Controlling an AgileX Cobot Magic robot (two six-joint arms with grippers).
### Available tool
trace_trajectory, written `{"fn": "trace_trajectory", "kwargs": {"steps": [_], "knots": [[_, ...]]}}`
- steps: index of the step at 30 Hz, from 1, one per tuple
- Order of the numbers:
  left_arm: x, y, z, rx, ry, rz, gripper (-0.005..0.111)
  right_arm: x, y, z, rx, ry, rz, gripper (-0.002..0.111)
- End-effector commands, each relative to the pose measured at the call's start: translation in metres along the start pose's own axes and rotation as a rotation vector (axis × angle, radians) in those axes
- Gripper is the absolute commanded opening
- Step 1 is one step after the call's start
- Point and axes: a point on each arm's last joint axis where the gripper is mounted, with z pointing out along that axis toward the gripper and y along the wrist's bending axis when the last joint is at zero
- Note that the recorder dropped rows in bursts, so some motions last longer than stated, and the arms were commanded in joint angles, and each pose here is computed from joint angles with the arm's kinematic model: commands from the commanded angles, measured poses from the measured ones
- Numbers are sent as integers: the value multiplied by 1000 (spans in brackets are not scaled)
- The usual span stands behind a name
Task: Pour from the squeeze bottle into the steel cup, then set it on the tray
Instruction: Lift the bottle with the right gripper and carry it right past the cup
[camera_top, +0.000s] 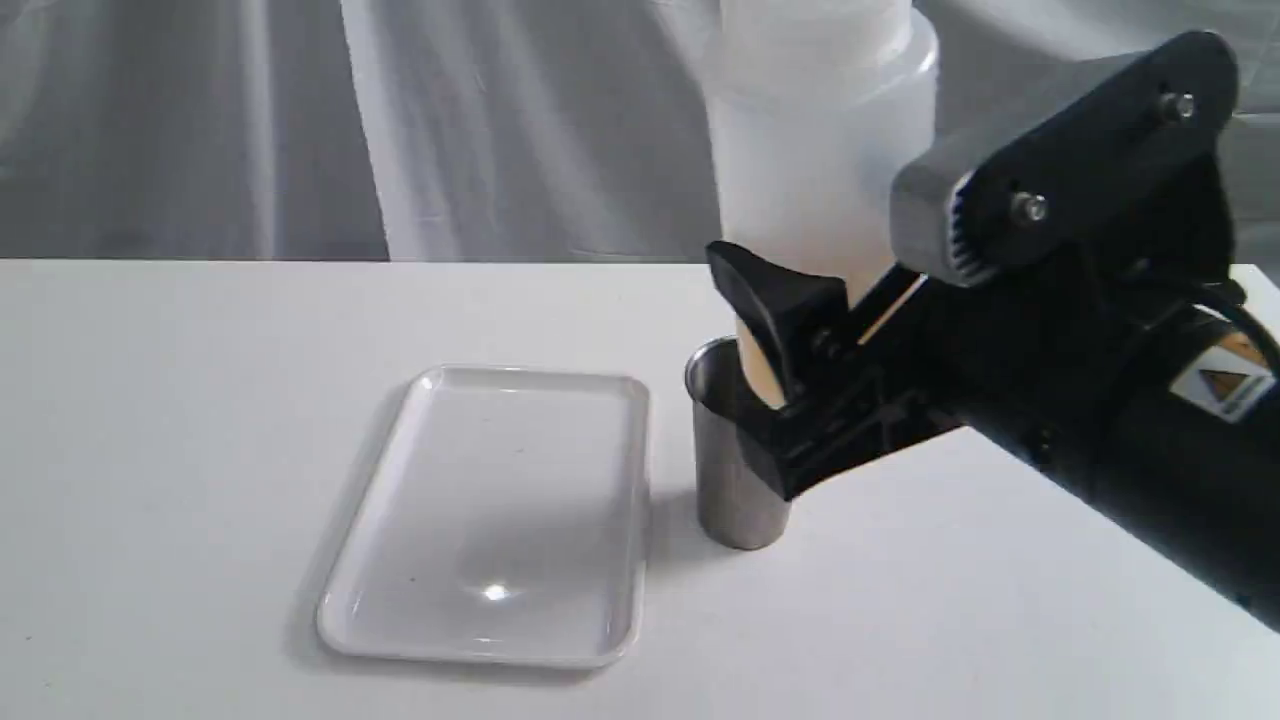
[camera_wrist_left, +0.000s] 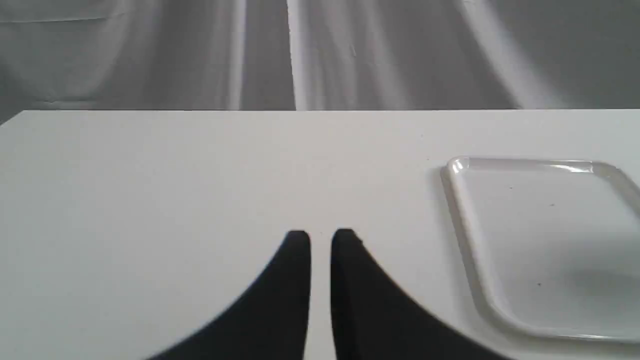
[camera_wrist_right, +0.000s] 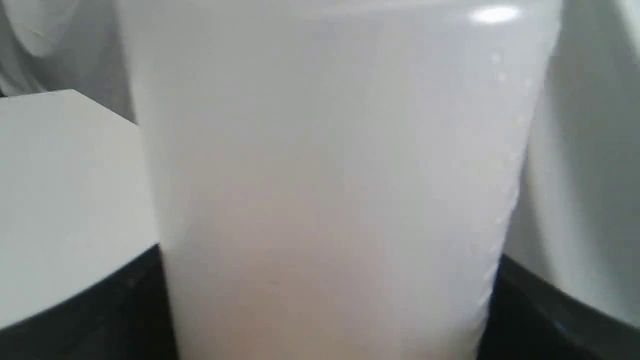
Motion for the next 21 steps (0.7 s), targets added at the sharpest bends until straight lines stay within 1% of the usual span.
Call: {"fn": "trace_trajectory", "kwargs": {"steps": [1,3,7,14,17,21], "knots": [[1,0,0,2,-5,-2,8,-2,-12,-11,76,-15,-91,0],[1,0,0,2,-5,-4,8,-1,-13,-17,78,-19,-100,0],[1,0,0,2,-5,-4,8,0,-18,-25,105,-10,-55,0],[1,0,0,2,-5,-4,8,-17,-25,-42,119,-109,-33,0],[1,0,0,2,-5,-1,8,-26,-26,-49,97,-173,12,0],[1,0,0,2,-5,-1,8,-33,-22,-58,16,-225,51,0]]}}
